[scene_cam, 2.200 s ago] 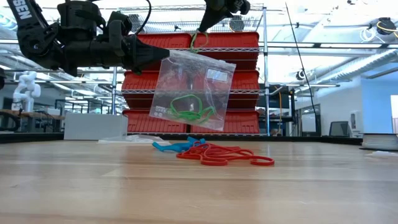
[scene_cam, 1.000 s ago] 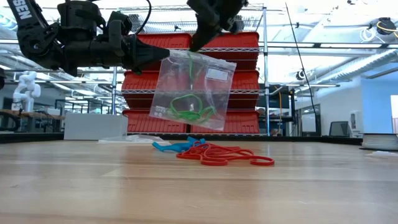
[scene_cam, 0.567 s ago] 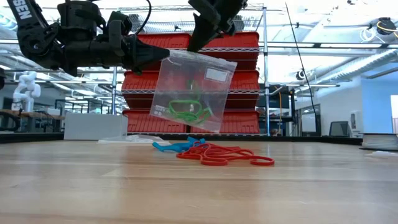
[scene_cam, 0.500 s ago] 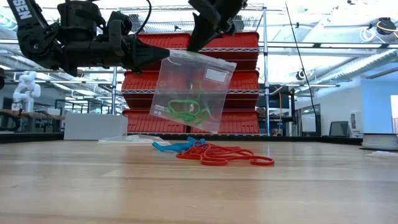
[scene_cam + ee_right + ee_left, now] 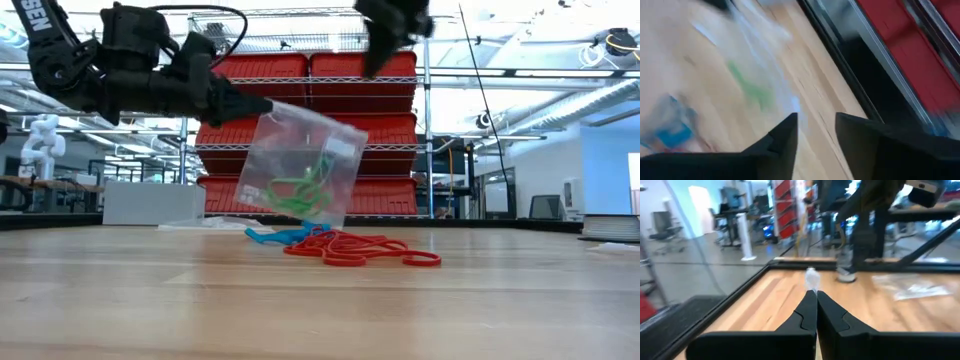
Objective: Sort rubber bands
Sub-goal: Close the top right transparent zip lock bag
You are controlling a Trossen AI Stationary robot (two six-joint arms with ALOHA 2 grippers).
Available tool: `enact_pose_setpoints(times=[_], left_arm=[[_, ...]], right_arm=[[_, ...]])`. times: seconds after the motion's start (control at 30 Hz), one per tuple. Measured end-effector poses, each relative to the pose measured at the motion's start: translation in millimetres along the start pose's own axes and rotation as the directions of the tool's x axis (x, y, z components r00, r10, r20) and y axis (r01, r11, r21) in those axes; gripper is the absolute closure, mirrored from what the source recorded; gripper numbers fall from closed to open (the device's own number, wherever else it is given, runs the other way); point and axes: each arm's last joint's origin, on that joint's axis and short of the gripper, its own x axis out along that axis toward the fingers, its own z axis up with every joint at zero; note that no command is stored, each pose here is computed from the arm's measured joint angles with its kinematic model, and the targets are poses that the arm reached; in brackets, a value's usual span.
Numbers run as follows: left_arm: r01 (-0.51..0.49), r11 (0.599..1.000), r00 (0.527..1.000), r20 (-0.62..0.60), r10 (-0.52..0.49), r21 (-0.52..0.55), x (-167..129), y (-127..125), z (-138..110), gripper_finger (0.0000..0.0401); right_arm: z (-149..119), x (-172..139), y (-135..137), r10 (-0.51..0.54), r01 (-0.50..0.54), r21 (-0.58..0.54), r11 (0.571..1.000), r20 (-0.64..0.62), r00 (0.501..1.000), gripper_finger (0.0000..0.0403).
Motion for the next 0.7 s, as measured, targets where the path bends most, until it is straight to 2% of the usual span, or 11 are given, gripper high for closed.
enact_pose_setpoints(times=[0.13,0.27,0.4,0.57,0.7], left_arm=[[-0.047,0.998,0.997,-0.066,0.049,0.037,6.0,1.9,-0.7,0.0401],[-0.088,0.992,0.984,-0.148,0.100,0.087,16.1,3.1,2.1,0.0401],[-0.109,0.981,0.964,-0.223,0.143,0.160,27.1,-1.4,7.8,0.0401],[-0.101,0.972,0.956,-0.250,0.153,0.211,39.5,-12.2,10.5,0.0401],[-0.105,0.966,0.947,-0.274,0.169,0.236,48.9,-21.5,5.8,0.0401]], right_arm=[[-31.4,3.4,-1.2,-0.100,0.107,0.047,0.993,-0.137,0.985,0.0326],[-63.1,10.3,1.8,-0.125,0.154,0.141,0.978,-0.194,0.973,0.0363],[-93.4,24.5,4.0,-0.120,0.177,0.282,0.943,-0.208,0.971,0.0390],[-122.1,45.3,15.4,0.042,0.041,0.471,0.881,-0.166,0.985,0.0401],[-135.1,61.3,27.0,0.179,-0.111,0.571,0.813,-0.063,0.982,0.0402]])
